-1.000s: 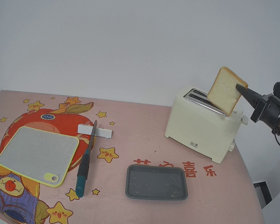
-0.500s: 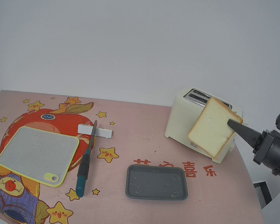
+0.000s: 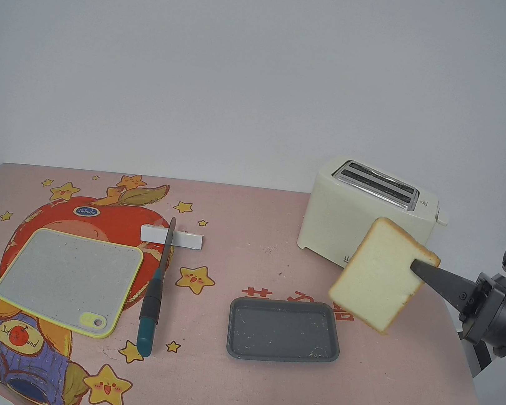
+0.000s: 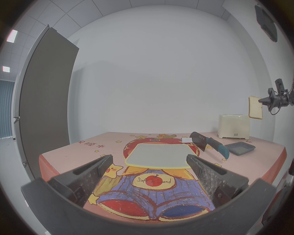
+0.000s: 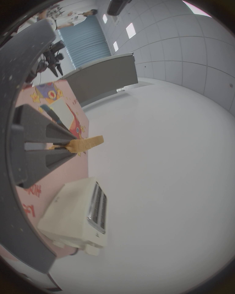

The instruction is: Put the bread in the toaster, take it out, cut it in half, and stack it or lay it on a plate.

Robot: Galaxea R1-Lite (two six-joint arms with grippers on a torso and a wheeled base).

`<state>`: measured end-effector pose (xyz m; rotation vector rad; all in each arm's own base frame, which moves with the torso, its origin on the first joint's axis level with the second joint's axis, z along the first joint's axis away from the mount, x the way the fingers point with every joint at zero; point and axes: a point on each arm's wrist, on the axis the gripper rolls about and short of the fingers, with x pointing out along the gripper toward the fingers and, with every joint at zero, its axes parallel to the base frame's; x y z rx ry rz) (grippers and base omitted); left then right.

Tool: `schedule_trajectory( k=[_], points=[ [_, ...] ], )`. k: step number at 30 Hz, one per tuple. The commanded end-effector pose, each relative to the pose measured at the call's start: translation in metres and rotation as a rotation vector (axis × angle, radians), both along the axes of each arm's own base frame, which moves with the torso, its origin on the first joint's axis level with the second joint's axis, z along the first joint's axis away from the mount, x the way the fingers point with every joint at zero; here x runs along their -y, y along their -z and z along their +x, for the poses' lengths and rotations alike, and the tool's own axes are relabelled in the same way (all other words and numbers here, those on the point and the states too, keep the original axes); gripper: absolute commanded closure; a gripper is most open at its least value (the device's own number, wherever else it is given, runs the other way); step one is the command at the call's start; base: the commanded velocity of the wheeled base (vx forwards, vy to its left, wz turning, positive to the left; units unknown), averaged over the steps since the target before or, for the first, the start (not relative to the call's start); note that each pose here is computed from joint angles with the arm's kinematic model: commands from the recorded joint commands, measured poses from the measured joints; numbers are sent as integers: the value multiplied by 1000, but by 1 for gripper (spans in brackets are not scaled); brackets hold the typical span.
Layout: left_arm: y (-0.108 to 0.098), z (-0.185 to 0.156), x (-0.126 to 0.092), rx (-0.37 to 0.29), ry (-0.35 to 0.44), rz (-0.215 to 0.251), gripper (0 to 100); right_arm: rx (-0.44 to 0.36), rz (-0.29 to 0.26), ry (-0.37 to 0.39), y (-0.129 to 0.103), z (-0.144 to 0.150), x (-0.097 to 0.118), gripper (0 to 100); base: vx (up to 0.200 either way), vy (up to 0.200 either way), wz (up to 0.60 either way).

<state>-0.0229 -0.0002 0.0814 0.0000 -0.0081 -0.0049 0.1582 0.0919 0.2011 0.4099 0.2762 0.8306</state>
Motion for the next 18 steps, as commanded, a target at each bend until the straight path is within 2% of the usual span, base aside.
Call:
schedule_trajectory(
  k=[1, 5, 8, 14, 18],
  points=[
    [5, 1, 0, -10, 0, 0, 0, 4, 1, 4, -1, -1, 0, 100, 0, 0, 0],
    [5, 1, 0, -10, 0, 0, 0, 12, -10, 52, -1, 0, -1, 100, 0, 0, 0],
    [5, 1, 0, -10, 0, 2, 0, 60, -34, 85, -5, 1, -1, 100, 0, 0, 0],
    [5, 1, 0, -10, -2, 0, 0, 105, -22, 84, -13, -5, 1, 100, 0, 0, 0],
    [5, 1, 0, -10, -2, 0, 0, 97, -28, 77, -12, -6, 0, 100, 0, 0, 0]
  ],
)
